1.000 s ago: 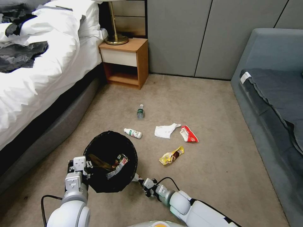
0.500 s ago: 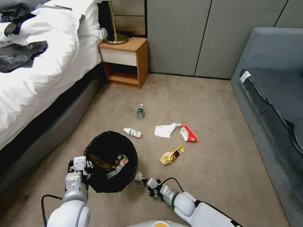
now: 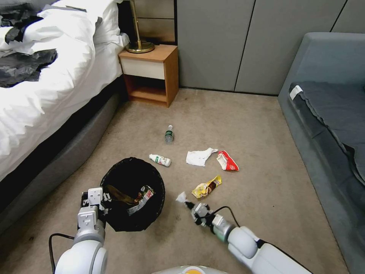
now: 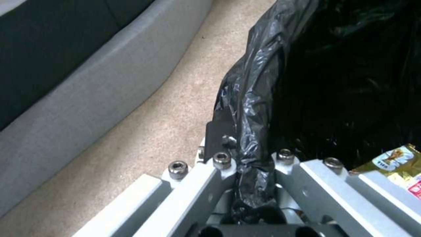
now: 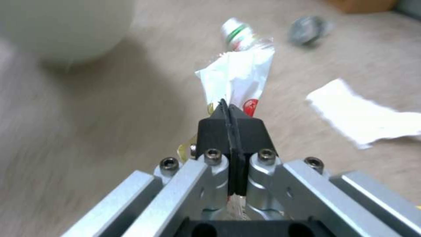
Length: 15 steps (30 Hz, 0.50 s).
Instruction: Pick up the trash bin, then pick up the garbage from the floor and place it into the trash bin.
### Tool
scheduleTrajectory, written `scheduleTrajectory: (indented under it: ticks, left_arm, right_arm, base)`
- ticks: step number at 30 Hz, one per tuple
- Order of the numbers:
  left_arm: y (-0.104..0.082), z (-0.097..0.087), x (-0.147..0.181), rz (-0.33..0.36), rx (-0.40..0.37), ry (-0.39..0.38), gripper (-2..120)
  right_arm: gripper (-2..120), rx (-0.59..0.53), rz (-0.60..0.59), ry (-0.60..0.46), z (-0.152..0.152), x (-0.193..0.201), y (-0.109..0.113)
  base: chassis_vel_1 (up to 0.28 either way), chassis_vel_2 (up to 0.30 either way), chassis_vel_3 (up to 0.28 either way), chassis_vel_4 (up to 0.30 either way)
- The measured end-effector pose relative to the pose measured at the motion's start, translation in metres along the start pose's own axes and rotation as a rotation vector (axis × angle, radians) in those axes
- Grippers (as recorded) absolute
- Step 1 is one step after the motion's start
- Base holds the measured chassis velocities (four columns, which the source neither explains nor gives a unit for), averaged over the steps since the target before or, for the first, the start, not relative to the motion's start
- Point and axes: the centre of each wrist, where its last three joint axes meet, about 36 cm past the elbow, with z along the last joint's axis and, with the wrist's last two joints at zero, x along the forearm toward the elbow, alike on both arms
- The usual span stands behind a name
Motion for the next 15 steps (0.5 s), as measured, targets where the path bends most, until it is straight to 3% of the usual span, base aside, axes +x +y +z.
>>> scheduleTrajectory:
  ticks: [7,12,14,15]
  left_arm:
    - [-0.002,0.002,0.001,0.008,-0.003,0.005,0]
    - [-0.003,0.003,0.001,0.013,-0.006,0.004,0]
    - [-0.006,0.005,0.001,0.021,-0.009,0.007,0]
    - [-0.006,0.005,0.001,0.021,-0.009,0.007,0]
  right_arm:
    - [0,-0.060,0.121,-0.156,-0.040,0.008,-0.022]
    - [0,-0.084,0.143,-0.257,-0.068,0.006,-0.021]
    - [0,-0.112,0.120,-0.388,-0.107,0.008,-0.014]
    - [0,-0.112,0.120,-0.388,-0.107,0.008,-0.014]
  base:
    - [0.000,0.000,0.000,0.000]
    - [0.000,0.000,0.000,0.000]
    - [0.000,0.000,0.000,0.000]
    - [0.000,0.000,0.000,0.000]
